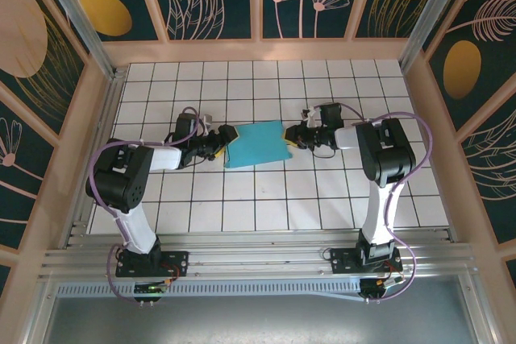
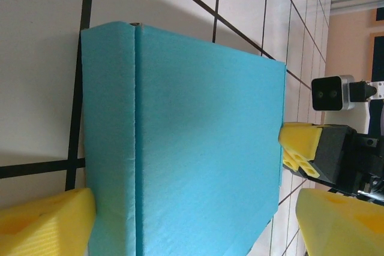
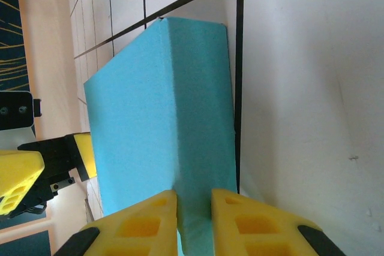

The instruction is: Fold the paper box

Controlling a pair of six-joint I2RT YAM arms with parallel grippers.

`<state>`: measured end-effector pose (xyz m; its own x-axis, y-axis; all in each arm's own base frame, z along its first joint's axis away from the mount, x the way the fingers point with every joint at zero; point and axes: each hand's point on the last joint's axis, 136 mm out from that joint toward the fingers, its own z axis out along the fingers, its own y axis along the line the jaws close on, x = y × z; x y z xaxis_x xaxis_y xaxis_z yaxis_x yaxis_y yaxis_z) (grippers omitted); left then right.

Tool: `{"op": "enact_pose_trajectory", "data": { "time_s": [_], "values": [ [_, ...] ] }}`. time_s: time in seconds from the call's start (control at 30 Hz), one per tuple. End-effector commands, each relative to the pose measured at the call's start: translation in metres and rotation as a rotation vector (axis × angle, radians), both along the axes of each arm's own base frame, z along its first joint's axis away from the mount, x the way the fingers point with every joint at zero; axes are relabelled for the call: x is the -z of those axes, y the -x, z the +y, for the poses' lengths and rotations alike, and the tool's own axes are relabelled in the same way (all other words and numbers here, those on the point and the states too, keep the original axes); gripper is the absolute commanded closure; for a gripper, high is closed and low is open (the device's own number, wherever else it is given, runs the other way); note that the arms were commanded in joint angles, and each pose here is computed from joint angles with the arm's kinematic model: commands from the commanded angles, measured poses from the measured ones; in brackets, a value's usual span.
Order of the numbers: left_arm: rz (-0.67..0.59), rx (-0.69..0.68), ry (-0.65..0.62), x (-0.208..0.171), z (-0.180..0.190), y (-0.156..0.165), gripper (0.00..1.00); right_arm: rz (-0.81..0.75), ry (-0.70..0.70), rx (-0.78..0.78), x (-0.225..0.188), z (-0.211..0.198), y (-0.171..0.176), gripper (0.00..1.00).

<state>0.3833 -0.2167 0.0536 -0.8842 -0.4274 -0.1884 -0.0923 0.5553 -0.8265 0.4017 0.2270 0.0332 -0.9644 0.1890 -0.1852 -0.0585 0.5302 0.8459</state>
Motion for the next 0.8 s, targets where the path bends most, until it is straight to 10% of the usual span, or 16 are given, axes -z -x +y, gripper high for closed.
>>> {"op": "enact_pose_trajectory", "data": {
  "time_s": [0.0,0.47,0.77],
  "values": [
    [0.009,-0.021,-0.091,0.009,0.011,0.004,0.13,0.179,0.156,0.138,0.060,-0.039,0.010,0.81],
    [-0.006,0.025,0.075,-0.004,-0.019,0.000,0.17,0.182,0.126,0.132,0.061,-0.043,0.009,0.81],
    [-0.011,0.011,0.194,-0.014,-0.039,-0.008,0.55,0.179,0.117,0.130,0.059,-0.042,0.010,0.81]
  ]
}}
